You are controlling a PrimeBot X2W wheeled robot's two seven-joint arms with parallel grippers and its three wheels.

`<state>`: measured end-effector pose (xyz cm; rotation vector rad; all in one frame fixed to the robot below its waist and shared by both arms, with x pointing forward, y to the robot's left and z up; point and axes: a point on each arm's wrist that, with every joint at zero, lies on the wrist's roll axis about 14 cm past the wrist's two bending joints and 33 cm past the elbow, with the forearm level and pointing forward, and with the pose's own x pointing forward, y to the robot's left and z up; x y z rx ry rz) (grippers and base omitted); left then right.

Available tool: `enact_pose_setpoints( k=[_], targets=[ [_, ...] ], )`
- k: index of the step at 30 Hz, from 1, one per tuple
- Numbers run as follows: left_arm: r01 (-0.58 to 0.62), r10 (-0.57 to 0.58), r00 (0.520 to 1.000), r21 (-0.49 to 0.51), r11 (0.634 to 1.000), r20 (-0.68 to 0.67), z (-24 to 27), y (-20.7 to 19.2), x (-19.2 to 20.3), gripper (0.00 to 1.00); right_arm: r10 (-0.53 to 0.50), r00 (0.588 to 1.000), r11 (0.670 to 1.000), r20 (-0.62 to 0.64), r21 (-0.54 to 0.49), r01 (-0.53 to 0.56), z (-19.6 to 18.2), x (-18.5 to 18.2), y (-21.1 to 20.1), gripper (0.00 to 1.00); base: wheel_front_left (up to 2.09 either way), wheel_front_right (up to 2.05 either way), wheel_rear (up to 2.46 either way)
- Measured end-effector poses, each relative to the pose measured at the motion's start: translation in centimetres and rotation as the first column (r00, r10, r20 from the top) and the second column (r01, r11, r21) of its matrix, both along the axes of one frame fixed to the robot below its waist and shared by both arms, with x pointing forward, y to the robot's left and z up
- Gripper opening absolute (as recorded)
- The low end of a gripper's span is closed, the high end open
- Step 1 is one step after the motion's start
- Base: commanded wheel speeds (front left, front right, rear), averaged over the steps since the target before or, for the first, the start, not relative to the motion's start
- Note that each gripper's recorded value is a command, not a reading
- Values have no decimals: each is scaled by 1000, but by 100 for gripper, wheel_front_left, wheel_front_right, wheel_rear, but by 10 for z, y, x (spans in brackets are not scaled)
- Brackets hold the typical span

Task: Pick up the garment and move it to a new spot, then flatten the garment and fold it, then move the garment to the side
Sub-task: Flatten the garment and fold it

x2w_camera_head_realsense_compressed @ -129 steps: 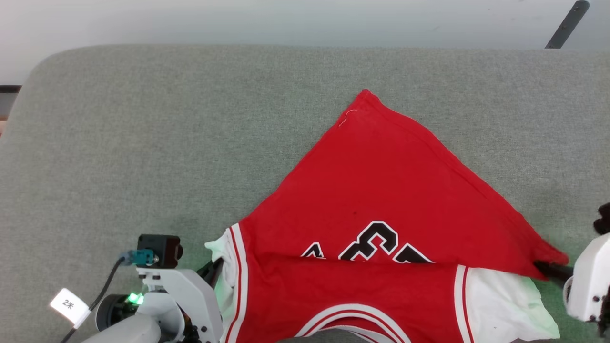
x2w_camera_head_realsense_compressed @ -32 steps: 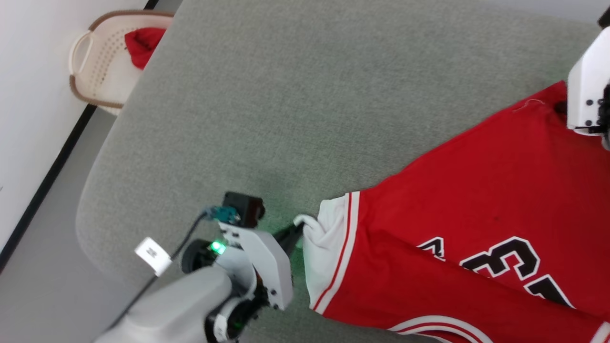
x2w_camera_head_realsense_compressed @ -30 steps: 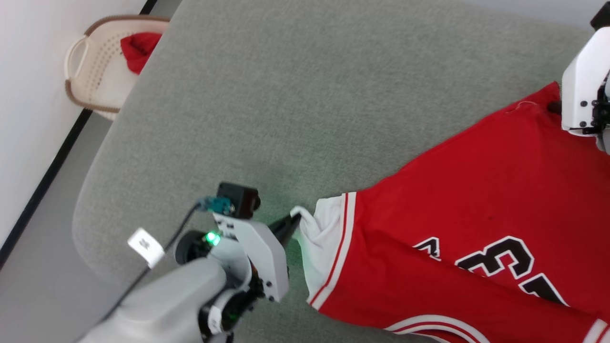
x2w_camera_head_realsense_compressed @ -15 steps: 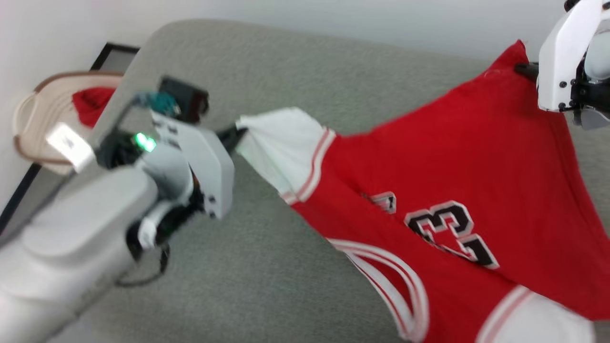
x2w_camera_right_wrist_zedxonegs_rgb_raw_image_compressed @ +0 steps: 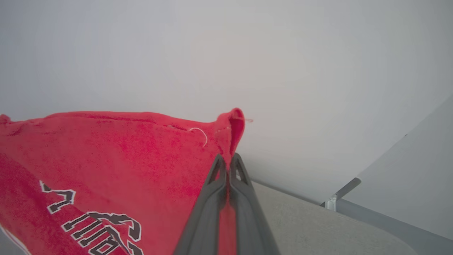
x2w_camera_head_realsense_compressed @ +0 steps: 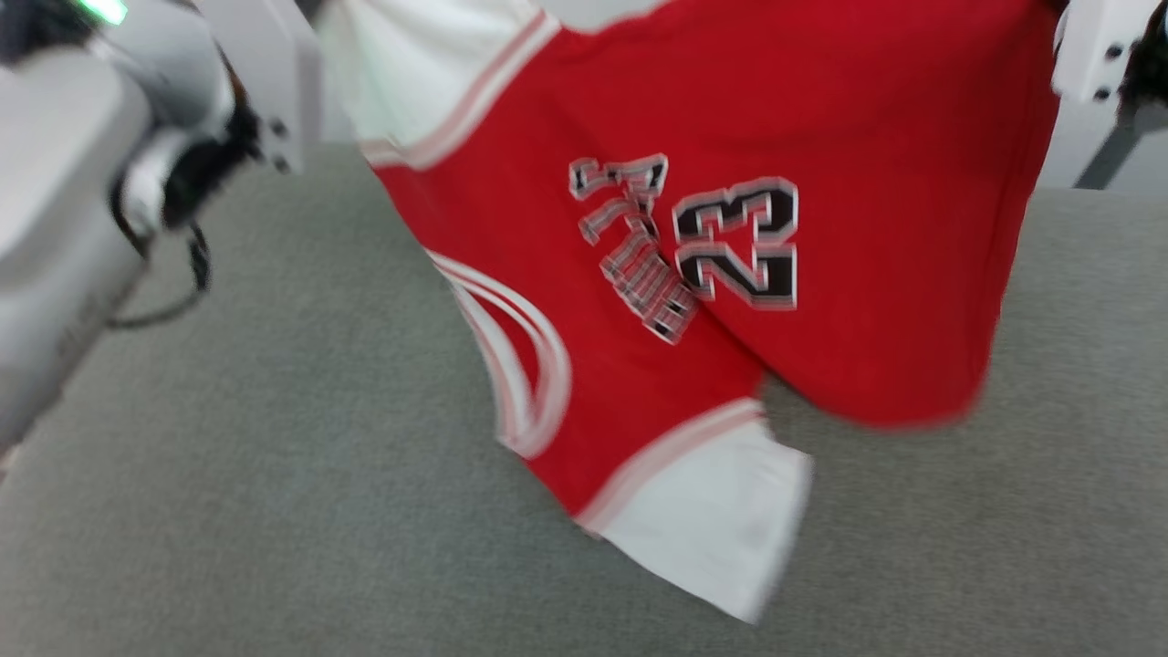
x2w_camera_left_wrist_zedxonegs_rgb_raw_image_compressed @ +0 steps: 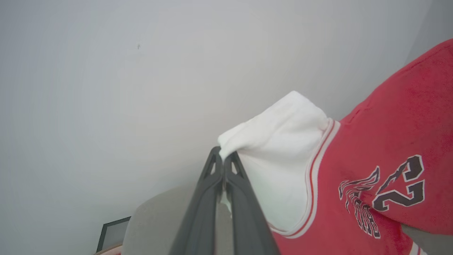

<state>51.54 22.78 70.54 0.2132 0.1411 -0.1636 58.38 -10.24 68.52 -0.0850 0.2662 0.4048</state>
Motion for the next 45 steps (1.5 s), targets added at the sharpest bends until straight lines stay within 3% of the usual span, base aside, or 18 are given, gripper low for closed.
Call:
enact_pose_setpoints(
  k=[7, 15, 31, 39, 45],
  targets=[
    [-3, -2, 985, 27, 1000, 173, 74, -4, 15, 0, -109, 971, 993, 213, 61, 98, 69, -10, -38, 0, 0, 0, 0],
    [-17, 10, 938, 16, 1000, 347, 141, -8, 17, 0, -182, 919, 981, 349, 125, 147, 113, -24, -58, 0, 0, 0, 0],
    [-28, 33, 875, -18, 999, 483, 201, -20, 33, 0, -210, 888, 974, 410, 161, 156, 132, -18, -66, 0, 0, 0, 0],
    [-20, 2, 827, 26, 999, 563, 217, -28, 66, 0, -211, 845, 974, 492, 178, 140, 136, 13, -69, 0, 0, 0, 0],
    [-4, -29, 796, 53, 999, 605, 214, -36, 104, 0, -216, 811, 974, 543, 178, 140, 119, 50, -76, 0, 0, 0, 0]
  ],
)
